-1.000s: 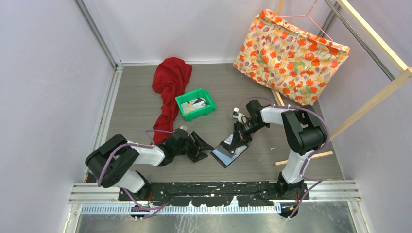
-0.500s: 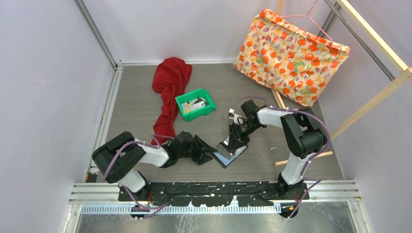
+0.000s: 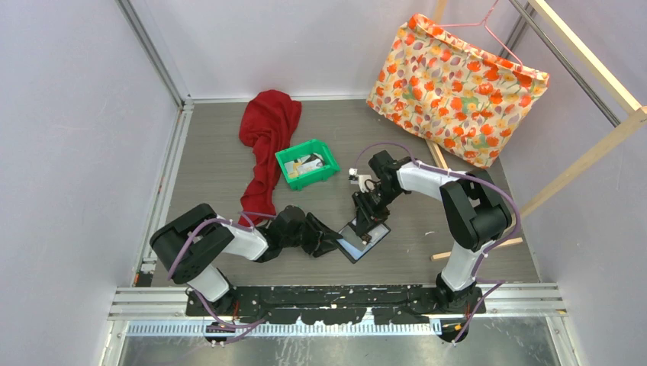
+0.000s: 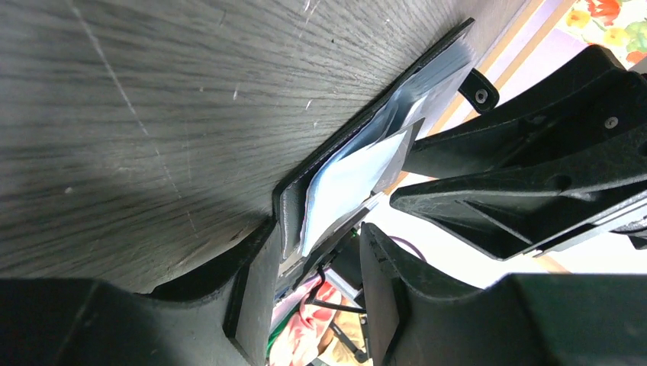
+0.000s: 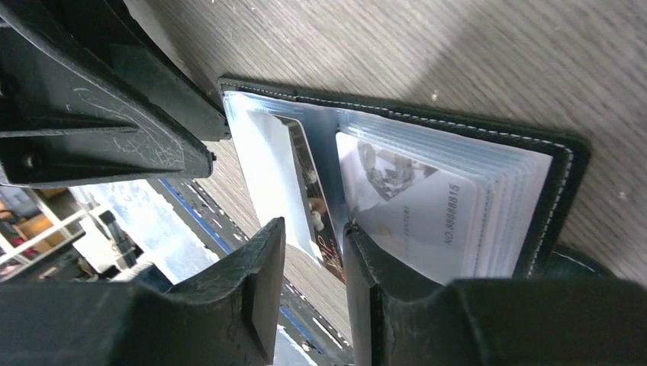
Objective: Put the credit cards into the card holder
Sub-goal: Insert the credit card into the card holder.
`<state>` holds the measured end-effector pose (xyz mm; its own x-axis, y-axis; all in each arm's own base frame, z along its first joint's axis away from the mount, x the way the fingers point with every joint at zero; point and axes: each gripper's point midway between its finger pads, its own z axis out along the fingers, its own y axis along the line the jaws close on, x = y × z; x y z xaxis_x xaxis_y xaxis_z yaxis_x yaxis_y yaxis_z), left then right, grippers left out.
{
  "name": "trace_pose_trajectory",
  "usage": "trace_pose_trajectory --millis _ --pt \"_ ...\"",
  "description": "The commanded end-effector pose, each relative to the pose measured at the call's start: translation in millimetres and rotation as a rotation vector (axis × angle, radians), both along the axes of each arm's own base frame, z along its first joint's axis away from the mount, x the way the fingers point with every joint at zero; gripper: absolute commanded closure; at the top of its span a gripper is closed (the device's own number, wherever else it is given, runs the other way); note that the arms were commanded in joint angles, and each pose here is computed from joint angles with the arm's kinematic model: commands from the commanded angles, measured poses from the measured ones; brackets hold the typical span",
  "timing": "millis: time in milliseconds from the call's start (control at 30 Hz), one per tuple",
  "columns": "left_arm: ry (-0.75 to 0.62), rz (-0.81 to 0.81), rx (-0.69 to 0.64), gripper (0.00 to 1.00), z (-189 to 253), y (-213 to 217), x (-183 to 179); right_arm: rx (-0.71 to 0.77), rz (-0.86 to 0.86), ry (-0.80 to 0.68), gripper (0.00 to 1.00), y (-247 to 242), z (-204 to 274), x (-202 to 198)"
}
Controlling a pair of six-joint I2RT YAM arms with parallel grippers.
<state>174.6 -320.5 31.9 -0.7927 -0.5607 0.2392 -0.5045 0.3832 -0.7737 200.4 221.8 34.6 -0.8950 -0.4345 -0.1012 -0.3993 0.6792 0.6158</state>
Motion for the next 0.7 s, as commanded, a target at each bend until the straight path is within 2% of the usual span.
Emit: trace_pose_trajectory --millis 0,467,667 --pt "0.011 -0.012 0.077 0.55 -16.3 5.1 -2.6 -0.041 0.094 -0.123 0.61 0.3 10.9 4.7" --pt "0.002 -0.016 0.069 0.58 -16.4 2.5 -0.7 -0.085 0.256 -0.139 0.60 14.5 5.1 -16.9" --pt "-0.030 -0.026 0.066 0.57 -13.4 2.3 0.5 -0.074 0.275 -0.160 0.55 16.1 10.7 -12.3"
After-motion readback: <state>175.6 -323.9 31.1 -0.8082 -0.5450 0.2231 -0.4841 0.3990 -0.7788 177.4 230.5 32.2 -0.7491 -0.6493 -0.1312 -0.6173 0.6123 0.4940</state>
